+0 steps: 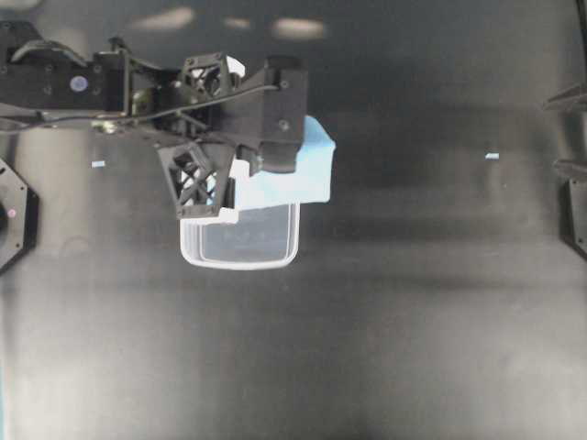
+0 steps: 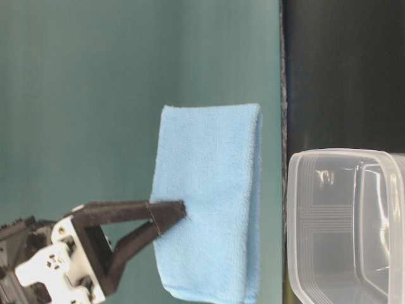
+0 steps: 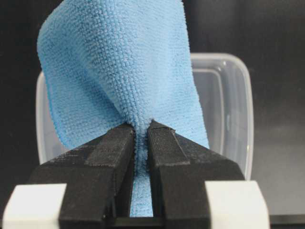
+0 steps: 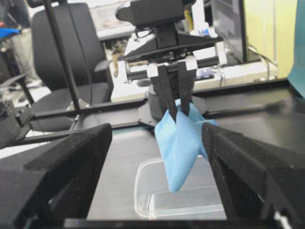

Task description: Place the blue towel into the container with the left arm.

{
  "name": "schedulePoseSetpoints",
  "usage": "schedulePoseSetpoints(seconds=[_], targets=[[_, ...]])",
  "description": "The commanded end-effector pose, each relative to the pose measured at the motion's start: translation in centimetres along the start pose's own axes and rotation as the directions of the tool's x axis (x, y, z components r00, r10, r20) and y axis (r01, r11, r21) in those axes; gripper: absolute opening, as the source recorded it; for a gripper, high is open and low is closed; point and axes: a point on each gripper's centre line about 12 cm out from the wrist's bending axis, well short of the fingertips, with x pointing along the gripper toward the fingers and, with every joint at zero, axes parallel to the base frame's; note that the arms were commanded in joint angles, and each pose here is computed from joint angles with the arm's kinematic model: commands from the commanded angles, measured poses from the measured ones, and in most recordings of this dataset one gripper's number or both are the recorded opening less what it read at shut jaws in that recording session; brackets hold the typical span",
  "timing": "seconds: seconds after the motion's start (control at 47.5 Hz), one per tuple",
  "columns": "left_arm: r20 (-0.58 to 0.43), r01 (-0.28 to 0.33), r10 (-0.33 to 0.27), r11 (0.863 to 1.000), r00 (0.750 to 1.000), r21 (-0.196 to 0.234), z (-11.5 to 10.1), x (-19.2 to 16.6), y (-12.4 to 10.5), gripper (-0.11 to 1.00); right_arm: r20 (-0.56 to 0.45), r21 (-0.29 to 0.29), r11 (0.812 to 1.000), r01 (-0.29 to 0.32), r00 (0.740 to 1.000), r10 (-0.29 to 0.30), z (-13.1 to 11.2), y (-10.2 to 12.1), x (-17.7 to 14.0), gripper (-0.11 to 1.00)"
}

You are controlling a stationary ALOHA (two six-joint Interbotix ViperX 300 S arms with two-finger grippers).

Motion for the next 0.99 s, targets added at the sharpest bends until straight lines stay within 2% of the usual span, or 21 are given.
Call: schedulePoseSetpoints(seconds=[0.0, 0.084, 0.147, 0.295, 0.442, 0.485, 0.632, 0.737, 0.801, 0.969], targets=[[0.045, -0.009, 0.01, 1.0, 0.999, -0.003, 0.2, -1.5, 0.3, 0.05, 0.015, 0.005, 1.0, 0.0, 1.0, 0.0, 0.6, 0.1, 0.2, 0.74], [0.04, -0.012, 0.012, 1.0, 0.999, -0.001, 0.0, -1.4, 0.5, 0.05, 0.015, 0.005, 1.0, 0.0, 1.0, 0.0, 0.6, 0.1, 0.2, 0.74], [0.041, -0.017, 0.018, 1.0, 0.999, -0.02, -0.2, -1.3, 0.9, 0.05, 0.015, 0.005, 1.0, -0.002, 1.0, 0.002, 0.6, 0.1, 0.2, 0.74], [0.021, -0.022, 0.022, 1.0, 1.0, -0.001, -0.9, -0.9, 1.2, 0.06, 0.014, 0.005, 1.0, -0.002, 1.0, 0.002, 0.6, 0.1, 0.2, 0.74], [-0.009, -0.019, 0.019, 1.0, 1.0, -0.009, -2.0, 0.0, 1.1, 0.09, 0.015, 0.004, 1.0, 0.0, 1.0, 0.0, 0.6, 0.1, 0.2, 0.74], [-0.009, -0.019, 0.019, 1.0, 1.0, -0.015, -2.1, 0.2, 1.1, 0.19, 0.014, 0.005, 1.0, -0.002, 1.0, 0.002, 0.6, 0.1, 0.3, 0.74], [0.014, -0.016, 0.016, 1.0, 1.0, -0.009, -2.2, 0.4, 0.7, 0.65, 0.014, 0.003, 1.0, -0.002, 1.0, 0.002, 0.6, 0.1, 0.3, 0.74], [0.03, -0.021, 0.022, 1.0, 0.999, -0.019, -2.2, -0.2, 1.0, 0.87, 0.014, 0.005, 1.0, 0.0, 1.0, 0.0, 0.6, 0.0, 0.2, 0.74], [0.057, -0.027, 0.028, 0.999, 0.998, -0.02, -2.0, -1.2, 1.2, 0.91, 0.012, 0.005, 1.0, -0.001, 1.0, 0.001, 0.5, 0.1, 0.3, 0.74], [0.191, -0.042, 0.046, 0.999, 0.98, -0.025, -1.5, -5.5, 1.4, 0.86, 0.014, 0.005, 1.0, -0.002, 1.0, 0.002, 0.6, 0.1, 0.2, 0.74]])
